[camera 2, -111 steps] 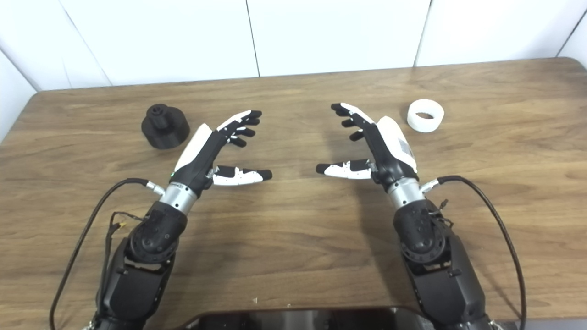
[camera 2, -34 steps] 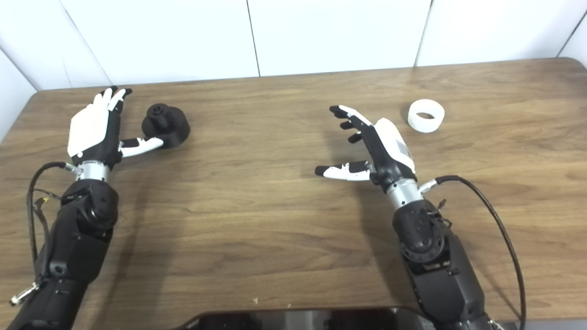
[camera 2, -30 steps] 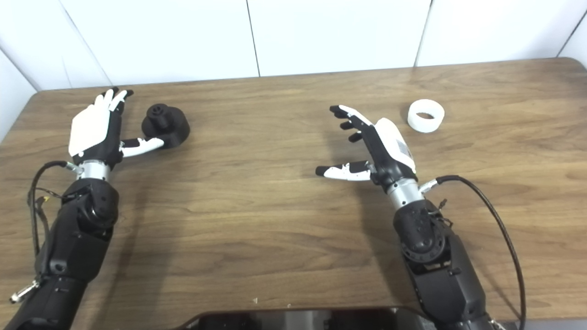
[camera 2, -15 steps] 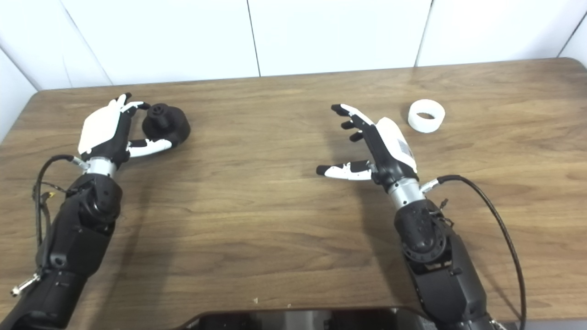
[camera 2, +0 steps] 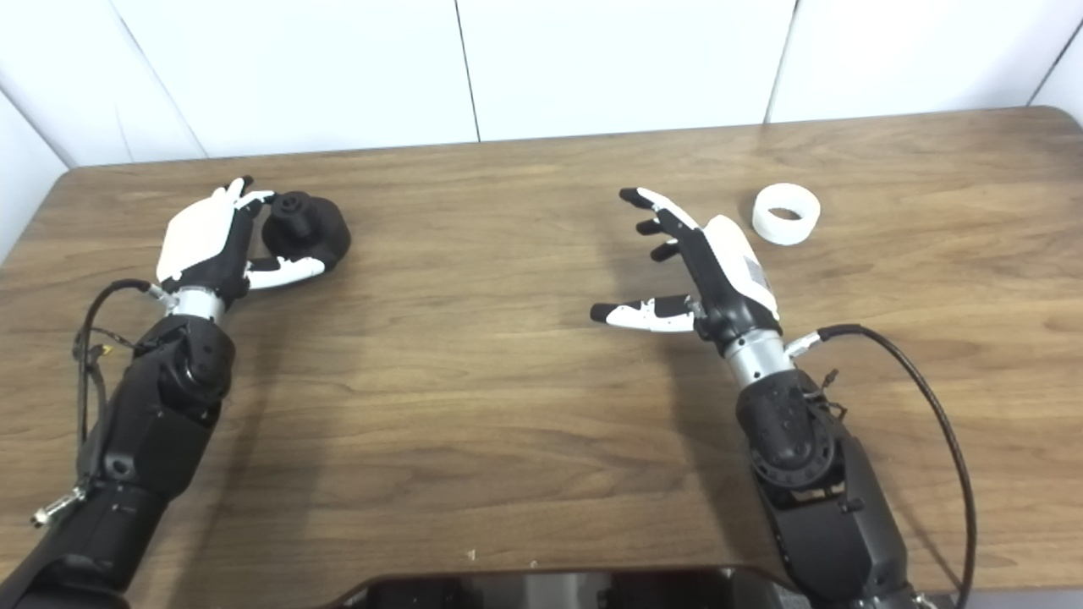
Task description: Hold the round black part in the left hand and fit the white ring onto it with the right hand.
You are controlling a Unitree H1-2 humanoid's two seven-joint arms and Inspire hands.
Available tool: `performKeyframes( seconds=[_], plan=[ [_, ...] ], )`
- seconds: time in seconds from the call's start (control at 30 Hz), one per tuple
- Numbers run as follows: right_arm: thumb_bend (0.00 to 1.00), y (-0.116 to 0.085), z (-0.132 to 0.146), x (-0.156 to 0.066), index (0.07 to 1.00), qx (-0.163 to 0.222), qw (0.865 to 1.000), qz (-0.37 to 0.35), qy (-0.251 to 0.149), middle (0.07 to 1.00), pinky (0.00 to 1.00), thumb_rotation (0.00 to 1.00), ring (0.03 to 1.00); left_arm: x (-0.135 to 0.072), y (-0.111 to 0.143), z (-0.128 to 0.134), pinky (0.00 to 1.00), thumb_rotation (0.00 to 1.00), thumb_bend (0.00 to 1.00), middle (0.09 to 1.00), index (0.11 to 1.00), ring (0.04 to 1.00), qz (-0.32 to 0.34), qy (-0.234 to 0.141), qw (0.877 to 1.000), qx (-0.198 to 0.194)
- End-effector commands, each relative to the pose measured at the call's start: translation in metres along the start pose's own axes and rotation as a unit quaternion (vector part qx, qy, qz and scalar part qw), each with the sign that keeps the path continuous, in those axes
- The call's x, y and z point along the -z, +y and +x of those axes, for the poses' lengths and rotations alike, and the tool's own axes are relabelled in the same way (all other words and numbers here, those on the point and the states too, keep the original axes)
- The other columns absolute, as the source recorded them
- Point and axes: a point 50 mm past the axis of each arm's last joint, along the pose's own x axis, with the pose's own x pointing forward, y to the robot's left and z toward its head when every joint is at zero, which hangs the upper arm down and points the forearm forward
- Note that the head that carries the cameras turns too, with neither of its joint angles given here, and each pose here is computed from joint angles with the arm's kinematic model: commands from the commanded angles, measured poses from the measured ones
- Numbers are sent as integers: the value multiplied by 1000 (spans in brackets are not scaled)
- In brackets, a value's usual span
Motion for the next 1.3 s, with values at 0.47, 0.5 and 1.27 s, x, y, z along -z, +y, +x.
performKeyframes(
  seconds=[0.47,0.5,1.27],
  plan=[
    [791,-21,0,-12,863,27,998,-8,-51,875,642,155,777,-11,24,28,981,482,1000,1000,799,1000,16,-12,998,-53],
    [791,-21,0,-12,863,27,998,-8,-51,876,643,156,777,-11,23,28,981,468,1000,1000,785,1000,15,-12,998,-54],
    [798,-21,-3,-12,862,29,999,-3,-41,877,642,184,776,-20,14,20,1000,233,903,1000,567,1000,-27,-53,997,-50]
  ],
)
